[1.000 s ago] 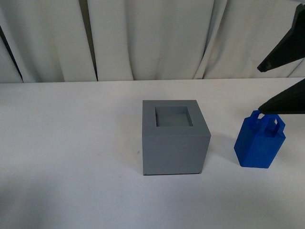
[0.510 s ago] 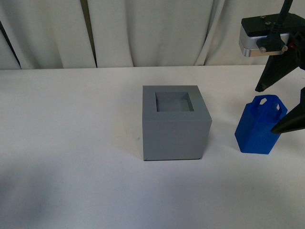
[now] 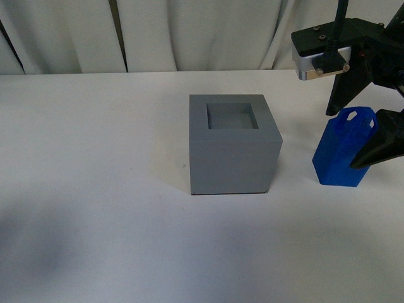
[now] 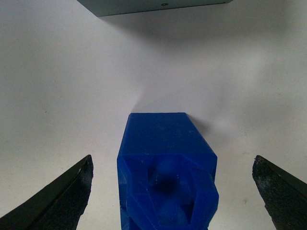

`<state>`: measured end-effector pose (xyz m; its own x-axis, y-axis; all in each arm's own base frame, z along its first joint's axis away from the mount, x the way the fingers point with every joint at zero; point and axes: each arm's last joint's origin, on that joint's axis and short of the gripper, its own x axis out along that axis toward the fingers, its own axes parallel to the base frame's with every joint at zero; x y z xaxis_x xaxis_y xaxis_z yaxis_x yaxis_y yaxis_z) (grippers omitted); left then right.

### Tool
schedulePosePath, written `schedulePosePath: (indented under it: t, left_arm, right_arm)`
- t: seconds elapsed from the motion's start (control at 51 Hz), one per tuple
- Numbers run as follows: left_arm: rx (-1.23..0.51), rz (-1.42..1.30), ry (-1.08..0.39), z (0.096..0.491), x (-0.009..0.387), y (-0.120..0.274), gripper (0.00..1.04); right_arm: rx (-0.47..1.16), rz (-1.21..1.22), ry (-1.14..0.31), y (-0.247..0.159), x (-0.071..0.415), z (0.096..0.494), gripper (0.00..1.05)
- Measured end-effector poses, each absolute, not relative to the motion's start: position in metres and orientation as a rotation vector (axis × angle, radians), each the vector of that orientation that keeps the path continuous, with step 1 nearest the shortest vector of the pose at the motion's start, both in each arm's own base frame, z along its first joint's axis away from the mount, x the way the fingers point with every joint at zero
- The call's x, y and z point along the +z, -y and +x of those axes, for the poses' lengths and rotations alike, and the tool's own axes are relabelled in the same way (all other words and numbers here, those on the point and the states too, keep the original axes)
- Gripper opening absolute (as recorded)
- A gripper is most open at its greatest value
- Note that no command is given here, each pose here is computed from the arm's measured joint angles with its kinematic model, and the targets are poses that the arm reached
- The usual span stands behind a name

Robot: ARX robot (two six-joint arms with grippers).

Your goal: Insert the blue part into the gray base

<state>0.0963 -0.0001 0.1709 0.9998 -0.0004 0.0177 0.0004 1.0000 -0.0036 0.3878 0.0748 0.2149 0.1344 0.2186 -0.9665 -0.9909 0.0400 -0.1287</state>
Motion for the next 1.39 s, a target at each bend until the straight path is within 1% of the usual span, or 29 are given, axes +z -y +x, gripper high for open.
schedulePosePath:
  t: [0.333, 0.373, 0.431, 0.51, 0.588, 0.647, 0.824, 0.941, 1.039, 1.176, 1.392]
  left_arm:
    - [0.0, -0.004, 0.018, 0.096, 0.171, 0.0, 0.99]
    - [0.0, -0.004, 0.018, 0.096, 0.171, 0.0, 0.99]
    - [0.0, -0.004, 0.018, 0.096, 0.171, 0.0, 0.99]
    - [0.0, -0.004, 0.018, 0.096, 0.171, 0.0, 0.99]
    - [-0.001, -0.004, 0.018, 0.096, 0.171, 0.0, 0.99]
    - [0.0, -0.004, 0.018, 0.096, 0.171, 0.0, 0.99]
    - [0.0, -0.004, 0.018, 0.096, 0.171, 0.0, 0.99]
    - [0.0, -0.004, 0.018, 0.096, 0.171, 0.0, 0.99]
    - [0.0, -0.004, 0.018, 0.096, 0.171, 0.0, 0.99]
    - [-0.001, -0.004, 0.018, 0.096, 0.171, 0.0, 0.99]
    - [0.0, -0.004, 0.018, 0.096, 0.171, 0.0, 0.99]
  right_arm:
    - [1.192, -1.125, -0.985, -0.077, 0.209, 0.391, 0.97]
    - [1.19, -1.127, -0.99, -0.077, 0.208, 0.391, 0.96]
    - [1.189, -1.129, -0.993, -0.077, 0.207, 0.391, 0.88]
    - [1.188, -1.13, -0.995, -0.076, 0.206, 0.392, 0.7]
    - [1.189, -1.126, -0.993, -0.075, 0.206, 0.392, 0.55]
    - [1.194, -1.122, -0.989, -0.075, 0.206, 0.392, 0.48]
    - [1.216, -1.091, -0.973, -0.075, 0.215, 0.393, 0.48]
    - [1.226, -1.068, -0.928, -0.076, 0.237, 0.393, 0.48]
    - [1.255, -1.011, -0.881, -0.081, 0.265, 0.39, 0.48]
    - [1.267, -1.019, -0.808, -0.101, 0.301, 0.385, 0.48]
    - [1.295, -1.073, -0.773, -0.136, 0.312, 0.375, 0.48]
